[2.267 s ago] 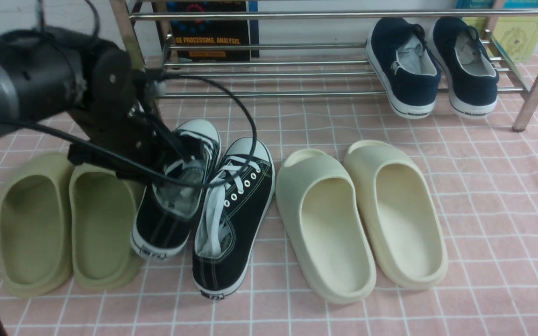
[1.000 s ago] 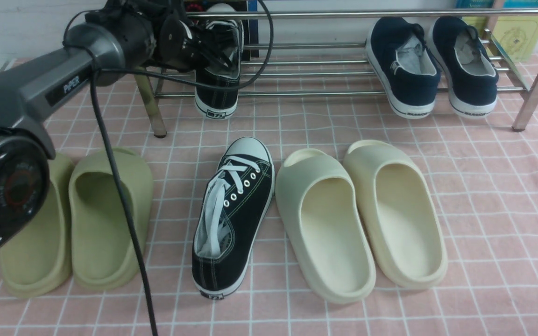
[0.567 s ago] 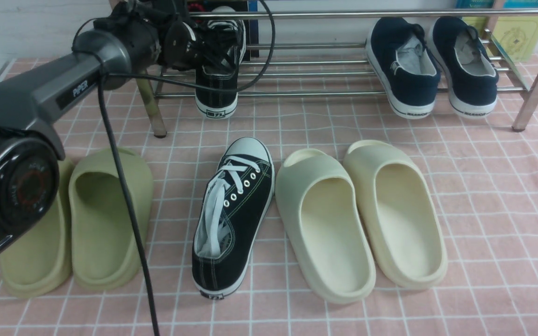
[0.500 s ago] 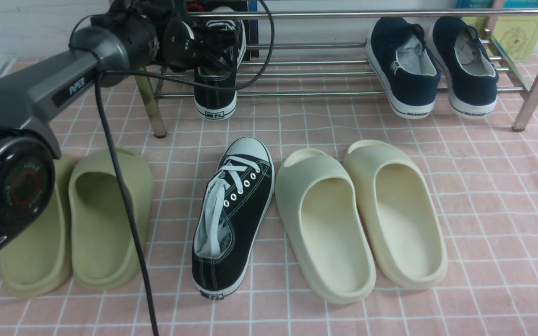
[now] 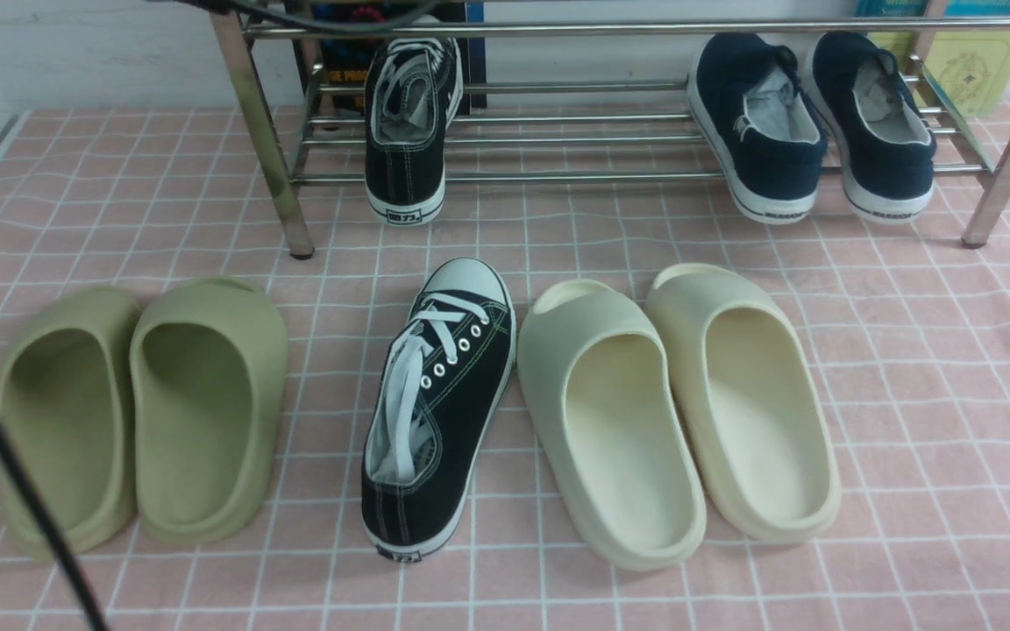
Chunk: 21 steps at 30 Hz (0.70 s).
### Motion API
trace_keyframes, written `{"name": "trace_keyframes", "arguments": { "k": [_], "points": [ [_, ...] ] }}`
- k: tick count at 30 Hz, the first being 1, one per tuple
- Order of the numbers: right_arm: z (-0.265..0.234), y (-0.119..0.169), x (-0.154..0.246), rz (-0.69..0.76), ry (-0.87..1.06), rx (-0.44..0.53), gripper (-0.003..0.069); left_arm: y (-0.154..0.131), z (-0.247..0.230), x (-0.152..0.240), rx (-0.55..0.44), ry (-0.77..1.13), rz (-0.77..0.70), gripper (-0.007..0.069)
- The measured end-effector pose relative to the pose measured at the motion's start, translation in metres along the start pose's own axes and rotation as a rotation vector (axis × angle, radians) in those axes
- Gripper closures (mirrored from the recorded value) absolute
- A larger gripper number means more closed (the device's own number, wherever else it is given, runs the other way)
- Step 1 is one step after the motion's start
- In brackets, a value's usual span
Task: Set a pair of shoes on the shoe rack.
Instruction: Use the left arm to grab the shoe closest to it
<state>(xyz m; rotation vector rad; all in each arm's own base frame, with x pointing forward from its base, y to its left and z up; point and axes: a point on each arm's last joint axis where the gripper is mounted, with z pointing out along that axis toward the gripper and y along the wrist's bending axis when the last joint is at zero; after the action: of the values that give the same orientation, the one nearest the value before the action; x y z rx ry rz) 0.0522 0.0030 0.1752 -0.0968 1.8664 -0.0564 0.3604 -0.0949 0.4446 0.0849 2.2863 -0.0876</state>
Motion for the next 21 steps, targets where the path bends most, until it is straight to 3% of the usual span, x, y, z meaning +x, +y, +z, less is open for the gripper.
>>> {"name": "trace_keyframes", "arguments": {
  "k": [4, 9, 13, 17, 21],
  "points": [
    [0.000, 0.000, 0.000, 0.000, 0.000, 0.000, 0.0416, 0.006, -0.043, 0.013, 0.006, 0.077, 0.052, 0.0203],
    [0.000, 0.000, 0.000, 0.000, 0.000, 0.000, 0.0416, 0.002, -0.042, 0.051, 0.092, 0.209, 0.059, 0.0203],
    [0.000, 0.000, 0.000, 0.000, 0.000, 0.000, 0.0416, -0.011, 0.007, 0.114, 0.256, 0.358, 0.005, 0.0203],
    [0.000, 0.000, 0.000, 0.000, 0.000, 0.000, 0.0416, -0.016, 0.050, 0.157, 0.310, 0.396, -0.036, 0.0203],
    [0.000, 0.000, 0.000, 0.000, 0.000, 0.000, 0.0416, -0.019, 0.072, 0.170, 0.324, 0.399, -0.063, 0.0203]
  ]
}}
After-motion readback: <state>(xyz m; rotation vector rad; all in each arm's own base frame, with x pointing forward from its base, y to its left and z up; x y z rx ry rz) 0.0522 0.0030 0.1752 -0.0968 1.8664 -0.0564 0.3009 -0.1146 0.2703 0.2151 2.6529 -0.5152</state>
